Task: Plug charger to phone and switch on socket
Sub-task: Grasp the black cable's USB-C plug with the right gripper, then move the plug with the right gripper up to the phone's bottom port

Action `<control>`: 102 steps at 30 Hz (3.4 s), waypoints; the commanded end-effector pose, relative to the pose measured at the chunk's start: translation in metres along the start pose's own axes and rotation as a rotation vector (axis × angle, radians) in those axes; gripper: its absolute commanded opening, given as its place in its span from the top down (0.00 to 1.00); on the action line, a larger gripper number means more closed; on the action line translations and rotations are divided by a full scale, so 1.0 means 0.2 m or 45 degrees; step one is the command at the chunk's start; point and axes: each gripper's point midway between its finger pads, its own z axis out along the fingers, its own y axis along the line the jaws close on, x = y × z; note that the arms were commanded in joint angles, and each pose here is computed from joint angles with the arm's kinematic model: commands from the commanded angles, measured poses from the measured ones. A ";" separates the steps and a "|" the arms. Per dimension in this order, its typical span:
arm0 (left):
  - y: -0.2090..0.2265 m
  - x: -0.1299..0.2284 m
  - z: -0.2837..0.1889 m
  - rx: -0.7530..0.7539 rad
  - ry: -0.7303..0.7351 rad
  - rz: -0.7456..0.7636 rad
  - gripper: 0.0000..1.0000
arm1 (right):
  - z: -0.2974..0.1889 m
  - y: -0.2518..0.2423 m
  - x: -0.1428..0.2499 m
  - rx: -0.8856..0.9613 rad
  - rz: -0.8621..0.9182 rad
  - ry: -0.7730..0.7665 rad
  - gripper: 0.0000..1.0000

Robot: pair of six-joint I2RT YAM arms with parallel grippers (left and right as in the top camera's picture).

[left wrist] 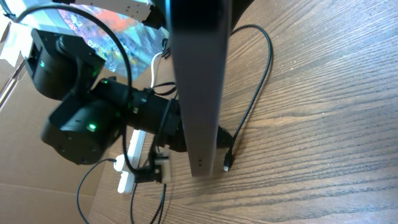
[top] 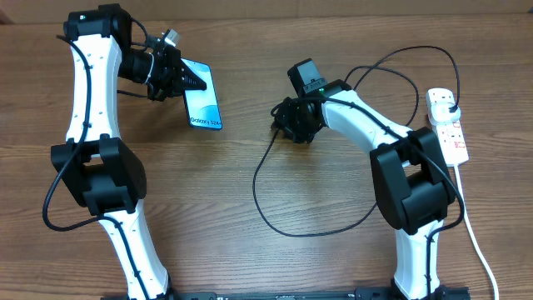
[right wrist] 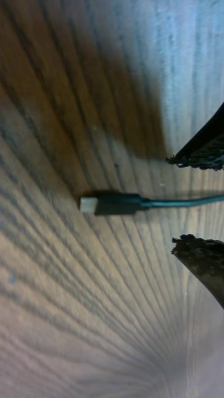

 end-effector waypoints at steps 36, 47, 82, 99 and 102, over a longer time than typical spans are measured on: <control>-0.01 0.00 -0.02 -0.012 -0.023 0.018 0.96 | 0.17 -0.03 0.01 -0.125 -0.513 0.145 0.96; -0.02 0.00 -0.02 -0.002 -0.018 0.079 0.96 | -0.33 0.29 0.10 -0.570 -0.868 0.133 0.96; -0.56 0.24 0.23 0.510 0.135 0.631 0.95 | -1.12 0.06 0.70 -0.818 -0.779 -0.137 0.96; -0.79 0.25 0.11 0.880 0.060 0.634 0.96 | -1.08 0.21 0.79 -0.913 -0.670 -0.179 0.96; -0.80 0.26 0.12 0.881 0.070 0.637 0.96 | -1.09 0.23 0.79 -0.927 -0.677 -0.191 0.96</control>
